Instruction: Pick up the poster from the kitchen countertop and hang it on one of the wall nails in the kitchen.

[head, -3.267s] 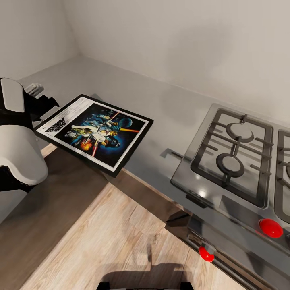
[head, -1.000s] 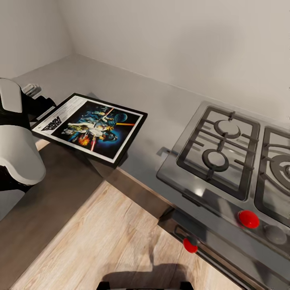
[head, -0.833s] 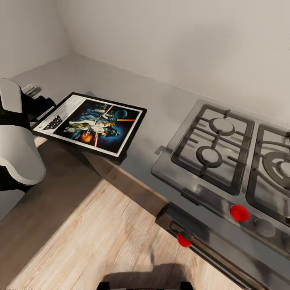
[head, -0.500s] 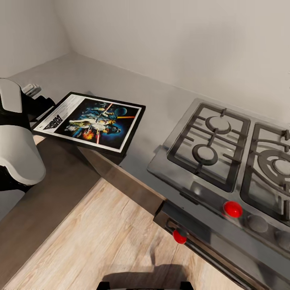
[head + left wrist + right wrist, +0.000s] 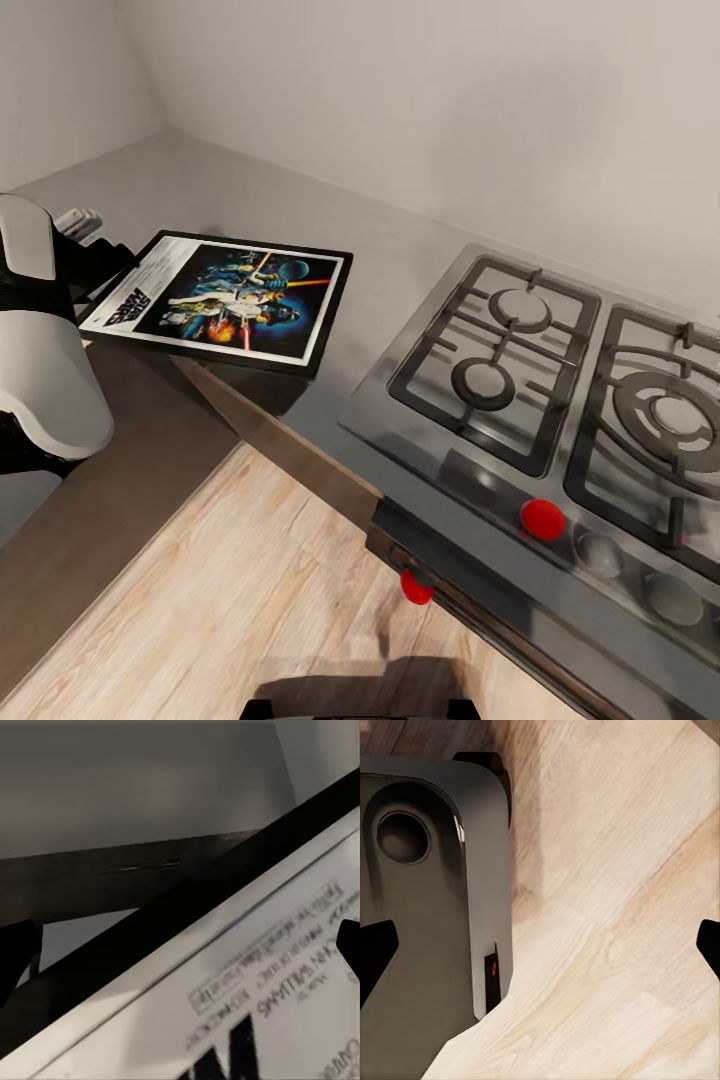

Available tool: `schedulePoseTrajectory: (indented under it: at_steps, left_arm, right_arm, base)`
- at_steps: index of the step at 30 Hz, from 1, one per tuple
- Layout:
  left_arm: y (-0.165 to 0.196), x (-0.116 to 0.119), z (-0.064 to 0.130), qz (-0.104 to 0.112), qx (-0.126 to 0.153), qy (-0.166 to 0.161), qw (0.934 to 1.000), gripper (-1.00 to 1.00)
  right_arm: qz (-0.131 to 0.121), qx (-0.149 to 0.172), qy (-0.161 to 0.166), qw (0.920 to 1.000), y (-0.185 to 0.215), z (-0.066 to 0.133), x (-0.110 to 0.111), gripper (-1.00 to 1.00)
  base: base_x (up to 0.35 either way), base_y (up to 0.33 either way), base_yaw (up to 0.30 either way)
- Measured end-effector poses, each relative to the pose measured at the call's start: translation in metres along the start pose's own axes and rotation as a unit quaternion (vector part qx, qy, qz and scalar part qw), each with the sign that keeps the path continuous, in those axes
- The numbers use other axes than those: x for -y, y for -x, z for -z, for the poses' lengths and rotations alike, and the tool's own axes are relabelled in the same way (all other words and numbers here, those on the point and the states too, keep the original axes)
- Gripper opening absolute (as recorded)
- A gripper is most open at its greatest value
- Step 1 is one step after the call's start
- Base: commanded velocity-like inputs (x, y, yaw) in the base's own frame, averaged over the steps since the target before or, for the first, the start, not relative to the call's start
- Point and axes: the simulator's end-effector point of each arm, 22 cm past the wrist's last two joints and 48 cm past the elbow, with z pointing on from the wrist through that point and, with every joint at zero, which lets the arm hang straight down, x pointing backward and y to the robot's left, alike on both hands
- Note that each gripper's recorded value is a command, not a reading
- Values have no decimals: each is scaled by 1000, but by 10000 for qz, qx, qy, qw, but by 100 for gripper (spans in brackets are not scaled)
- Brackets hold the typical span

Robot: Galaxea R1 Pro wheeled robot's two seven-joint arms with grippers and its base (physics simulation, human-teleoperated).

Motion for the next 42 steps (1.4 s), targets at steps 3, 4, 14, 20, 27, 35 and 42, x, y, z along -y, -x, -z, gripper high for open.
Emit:
schedulePoseTrajectory:
  at_steps: [3, 4, 14, 20, 27, 35, 42]
  left_arm:
    - [0, 1, 0, 5, -3, -11, 10000, 100]
    - [0, 1, 0, 19, -6, -32, 10000, 100]
    - [-14, 2, -8, -5, -202, -18, 9998, 100]
    - [-15, 3, -8, 1, -209, -31, 9998, 100]
    - [14, 3, 11, 123, 189, -113, 9997, 100]
    - [40, 5, 33, 217, 578, -212, 9979, 100]
    - [42, 7, 38, 253, 659, -301, 9971, 100]
  right_arm:
    - [0, 0, 0, 10000, 0, 0, 0, 100]
    - [0, 0, 0, 10000, 0, 0, 0, 100]
    - [0, -1, 0, 10000, 0, 0, 0, 100]
    - [0, -1, 0, 10000, 0, 0, 0, 100]
    - [3, -3, 1, 10000, 0, 0, 0, 100]
    - [1, -2, -5, 10000, 0, 0, 0, 100]
    - [1, 2, -8, 10000, 0, 0, 0, 100]
  base:
    - [-38, -50, 0]
    - [-115, -117, 0]
    - [-128, -125, 0]
    - [-18, -17, 0]
    - [-3, -3, 0]
    - [0, 0, 0]
    - [-62, 0, 0]
